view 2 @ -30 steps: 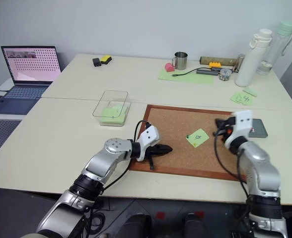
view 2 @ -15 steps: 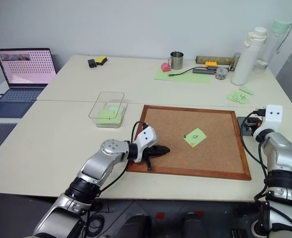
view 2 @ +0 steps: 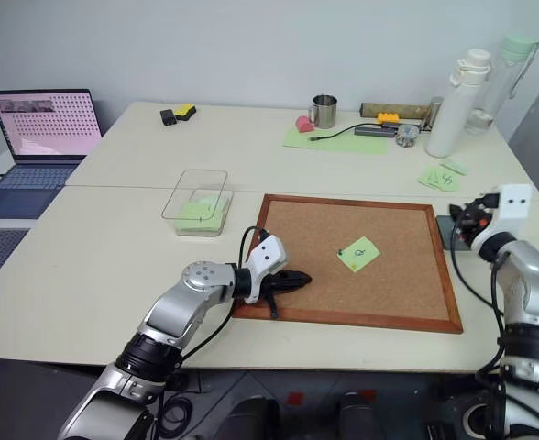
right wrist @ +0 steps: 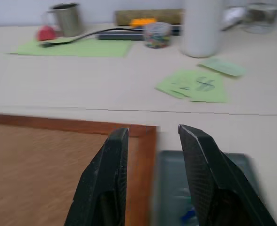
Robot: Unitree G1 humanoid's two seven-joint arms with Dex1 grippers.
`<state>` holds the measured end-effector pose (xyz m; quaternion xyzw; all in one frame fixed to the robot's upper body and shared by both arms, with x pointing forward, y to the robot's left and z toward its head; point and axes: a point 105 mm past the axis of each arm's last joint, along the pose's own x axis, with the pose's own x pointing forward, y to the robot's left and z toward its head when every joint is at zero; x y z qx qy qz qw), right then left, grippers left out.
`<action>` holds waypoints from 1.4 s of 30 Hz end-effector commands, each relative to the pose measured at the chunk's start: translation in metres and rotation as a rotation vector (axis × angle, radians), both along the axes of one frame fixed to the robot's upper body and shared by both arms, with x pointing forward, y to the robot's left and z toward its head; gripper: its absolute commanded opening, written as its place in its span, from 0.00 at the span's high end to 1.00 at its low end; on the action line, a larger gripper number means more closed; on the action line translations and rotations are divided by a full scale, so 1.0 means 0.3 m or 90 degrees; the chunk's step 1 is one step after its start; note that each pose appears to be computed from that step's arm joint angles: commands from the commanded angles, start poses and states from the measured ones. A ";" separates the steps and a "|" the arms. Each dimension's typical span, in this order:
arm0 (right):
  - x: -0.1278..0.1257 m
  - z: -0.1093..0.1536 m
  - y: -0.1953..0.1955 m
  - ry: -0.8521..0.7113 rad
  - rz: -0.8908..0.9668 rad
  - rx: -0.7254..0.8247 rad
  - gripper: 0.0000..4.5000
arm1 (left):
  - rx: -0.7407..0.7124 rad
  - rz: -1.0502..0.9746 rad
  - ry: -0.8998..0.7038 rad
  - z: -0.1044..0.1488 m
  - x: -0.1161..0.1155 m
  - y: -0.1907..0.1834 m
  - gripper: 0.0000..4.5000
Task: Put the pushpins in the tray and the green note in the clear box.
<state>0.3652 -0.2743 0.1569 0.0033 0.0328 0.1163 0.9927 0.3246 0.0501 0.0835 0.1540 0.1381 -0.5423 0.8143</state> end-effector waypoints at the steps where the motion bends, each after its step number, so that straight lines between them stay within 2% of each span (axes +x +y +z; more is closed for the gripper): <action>1: -0.096 0.014 0.213 -0.022 0.173 0.009 0.61 | 0.002 0.001 -0.009 0.005 0.008 0.004 1.00; 8: -0.213 -0.074 0.426 0.006 0.313 -0.012 0.61 | -0.007 -0.002 -0.012 0.017 0.013 -0.006 1.00; 13: -0.178 -0.140 0.434 0.033 0.274 -0.051 0.61 | -0.006 -0.003 -0.021 0.024 0.020 -0.010 1.00; 21: -0.156 -0.174 0.491 0.045 0.297 -0.040 0.61 | -0.010 -0.001 -0.023 0.027 0.021 -0.008 1.00; 31: -0.126 -0.219 0.494 0.066 0.288 -0.045 0.61 | -0.012 0.009 -0.027 0.031 0.020 0.001 1.00; 33: -0.123 -0.219 0.492 0.065 0.285 -0.044 0.65 | -0.013 0.010 -0.027 0.031 0.019 0.002 1.00; 40: -0.120 -0.196 0.484 0.042 0.282 -0.028 0.96 | -0.011 0.008 -0.026 0.028 0.015 0.003 1.00; 42: -0.116 -0.175 0.477 0.026 0.274 -0.019 0.98 | -0.012 0.006 -0.026 0.028 0.014 0.000 1.00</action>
